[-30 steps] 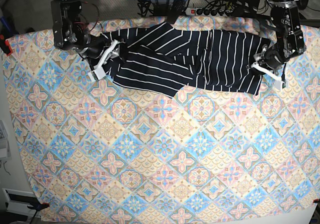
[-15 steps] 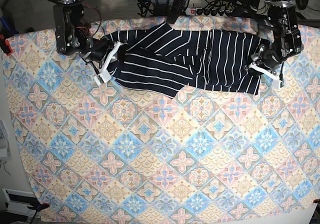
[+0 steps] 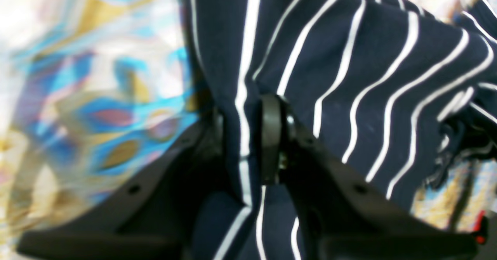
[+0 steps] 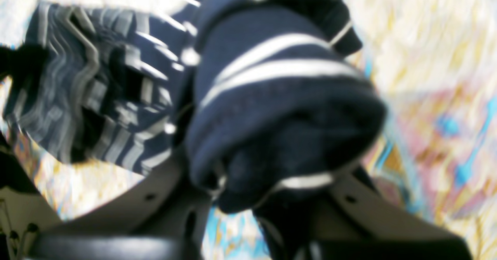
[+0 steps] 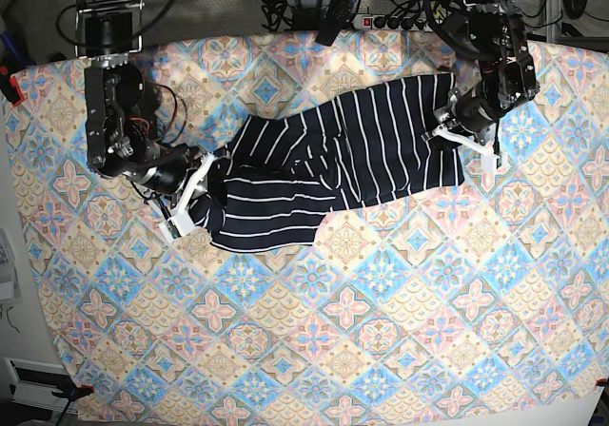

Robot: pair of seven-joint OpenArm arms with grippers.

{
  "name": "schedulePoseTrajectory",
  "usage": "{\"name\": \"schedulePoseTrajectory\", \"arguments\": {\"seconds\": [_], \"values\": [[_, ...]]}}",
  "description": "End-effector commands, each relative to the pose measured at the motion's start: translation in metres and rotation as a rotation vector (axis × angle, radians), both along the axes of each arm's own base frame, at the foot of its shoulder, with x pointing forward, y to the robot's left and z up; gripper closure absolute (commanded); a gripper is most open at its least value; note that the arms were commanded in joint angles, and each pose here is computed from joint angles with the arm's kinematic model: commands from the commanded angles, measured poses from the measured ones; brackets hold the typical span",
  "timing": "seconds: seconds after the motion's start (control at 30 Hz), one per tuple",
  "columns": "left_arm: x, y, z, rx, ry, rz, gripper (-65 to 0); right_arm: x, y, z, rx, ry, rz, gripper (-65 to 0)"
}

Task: Fold the T-shirt properly
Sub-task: 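Lift the shirt end with the right gripper and fold it toward the left gripper, then press the folded bundle together with both grippers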

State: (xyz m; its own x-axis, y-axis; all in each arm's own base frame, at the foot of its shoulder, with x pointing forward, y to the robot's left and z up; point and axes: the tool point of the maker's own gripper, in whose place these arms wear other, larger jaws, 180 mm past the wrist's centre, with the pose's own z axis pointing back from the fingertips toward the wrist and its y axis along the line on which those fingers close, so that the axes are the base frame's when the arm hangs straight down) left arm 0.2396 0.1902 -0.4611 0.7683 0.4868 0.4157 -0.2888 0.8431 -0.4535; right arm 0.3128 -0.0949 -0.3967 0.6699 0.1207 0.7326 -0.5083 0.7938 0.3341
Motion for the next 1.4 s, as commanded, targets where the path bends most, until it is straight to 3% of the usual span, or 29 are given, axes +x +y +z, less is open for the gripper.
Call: {"name": "schedulePoseTrajectory", "arguments": {"seconds": [0.0,0.13,0.4,0.53,0.67,0.83,0.97,1.03,1.13,1.27,1.37], "values": [[0.011,-0.006,0.008,-0.008,-0.039,-0.018,-10.2,0.011,0.001,0.018,0.025,-0.058,0.005,-0.2],[0.015,-0.021,0.008,-0.029,-0.046,-0.041,-10.0,0.011,0.028,0.030,0.036,-0.095,0.081,-0.2],[0.019,-0.022,0.010,-0.029,-0.073,-0.021,-10.0,-0.016,0.142,0.069,0.097,-0.200,0.405,-0.1],[0.019,-0.022,0.010,-0.029,-0.073,-0.021,-10.0,-0.023,0.179,0.086,0.136,-0.238,0.492,-0.2],[0.019,-0.021,0.010,-0.027,-0.074,-0.021,-10.0,-0.036,0.204,0.087,0.168,-0.227,0.544,-0.3],[0.019,-0.020,0.011,-0.023,-0.073,-0.023,-10.2,-0.055,0.213,0.054,0.147,-0.125,0.591,-1.3],[0.019,-0.020,0.011,-0.026,-0.071,-0.024,-10.4,-0.070,0.218,0.035,0.134,-0.069,0.626,-11.1],[0.016,-0.021,0.011,-0.030,-0.059,-0.030,-13.3,-0.069,0.217,0.034,0.133,-0.067,0.621,-17.7],[0.017,-0.023,0.019,-0.026,-0.065,-0.048,-22.9,-0.068,0.217,0.036,0.134,-0.073,0.619,-25.1],[0.020,-0.019,0.030,-0.009,-0.092,-0.059,-35.8,-0.062,0.219,0.042,0.128,-0.093,0.627,-26.3],[0.020,-0.014,0.033,0.008,-0.101,-0.062,-39.0,-0.059,0.222,0.054,0.133,-0.133,0.638,-26.3]]}}
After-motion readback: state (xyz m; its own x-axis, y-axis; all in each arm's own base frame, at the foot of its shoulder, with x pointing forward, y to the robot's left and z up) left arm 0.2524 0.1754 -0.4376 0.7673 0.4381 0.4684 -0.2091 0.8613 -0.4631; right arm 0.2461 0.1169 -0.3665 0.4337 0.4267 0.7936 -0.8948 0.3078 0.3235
